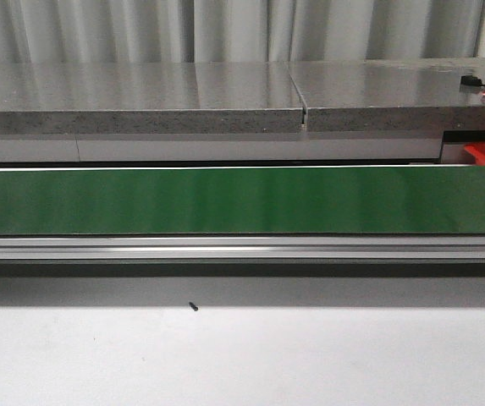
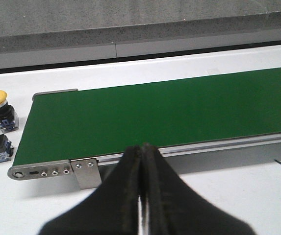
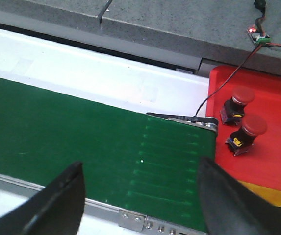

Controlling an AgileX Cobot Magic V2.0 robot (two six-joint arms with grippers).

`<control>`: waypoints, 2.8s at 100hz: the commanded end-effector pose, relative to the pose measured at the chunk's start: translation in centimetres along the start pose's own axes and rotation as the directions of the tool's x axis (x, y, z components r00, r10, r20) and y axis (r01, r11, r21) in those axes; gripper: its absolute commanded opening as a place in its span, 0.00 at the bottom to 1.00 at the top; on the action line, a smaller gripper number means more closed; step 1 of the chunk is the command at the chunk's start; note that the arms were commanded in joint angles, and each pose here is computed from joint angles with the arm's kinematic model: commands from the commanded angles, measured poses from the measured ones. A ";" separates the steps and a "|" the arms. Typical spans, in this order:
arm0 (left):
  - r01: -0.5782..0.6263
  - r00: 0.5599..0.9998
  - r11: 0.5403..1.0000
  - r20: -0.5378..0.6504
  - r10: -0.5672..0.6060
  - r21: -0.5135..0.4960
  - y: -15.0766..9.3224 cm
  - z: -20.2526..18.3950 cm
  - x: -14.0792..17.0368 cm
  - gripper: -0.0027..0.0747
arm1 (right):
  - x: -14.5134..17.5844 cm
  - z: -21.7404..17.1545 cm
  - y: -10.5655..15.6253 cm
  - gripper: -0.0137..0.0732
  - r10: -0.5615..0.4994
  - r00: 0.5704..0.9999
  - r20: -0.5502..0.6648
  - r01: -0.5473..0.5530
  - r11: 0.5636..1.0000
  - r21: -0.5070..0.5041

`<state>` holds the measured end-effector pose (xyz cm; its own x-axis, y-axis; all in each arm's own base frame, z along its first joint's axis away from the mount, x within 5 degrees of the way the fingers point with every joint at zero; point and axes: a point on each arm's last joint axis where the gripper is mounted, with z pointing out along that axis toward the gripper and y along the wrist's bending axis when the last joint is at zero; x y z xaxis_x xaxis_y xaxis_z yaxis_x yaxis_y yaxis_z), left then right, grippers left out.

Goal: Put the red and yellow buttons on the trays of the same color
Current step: 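Move the open left gripper down over a red button in the cluster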

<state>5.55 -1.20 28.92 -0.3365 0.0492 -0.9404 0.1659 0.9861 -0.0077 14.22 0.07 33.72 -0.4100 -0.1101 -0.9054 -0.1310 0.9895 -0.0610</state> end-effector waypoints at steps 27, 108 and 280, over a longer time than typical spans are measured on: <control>0.019 0.996 1.000 0.088 -0.020 0.006 0.0 -0.3 -1.4 0.01 | 1.2 -3.2 0.7 0.65 -0.013 0.986 0.166 0.005 0.999 0.047; 0.015 0.996 1.000 0.088 -0.015 0.003 0.0 -0.3 -1.4 0.62 | 1.5 -3.1 0.9 0.08 -0.011 0.992 0.128 0.007 1.000 0.025; 0.255 0.865 0.734 -0.190 -0.464 -0.629 15.7 19.2 -10.2 0.83 | 1.5 -3.1 0.9 0.08 -0.011 0.992 0.128 0.007 1.000 0.025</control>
<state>28.42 10.02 30.75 -0.6170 -0.3921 -0.6823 -0.5496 0.8353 0.0170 10.53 0.64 32.30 -0.3624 -0.1214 -0.9241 -0.1383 0.9875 -0.0755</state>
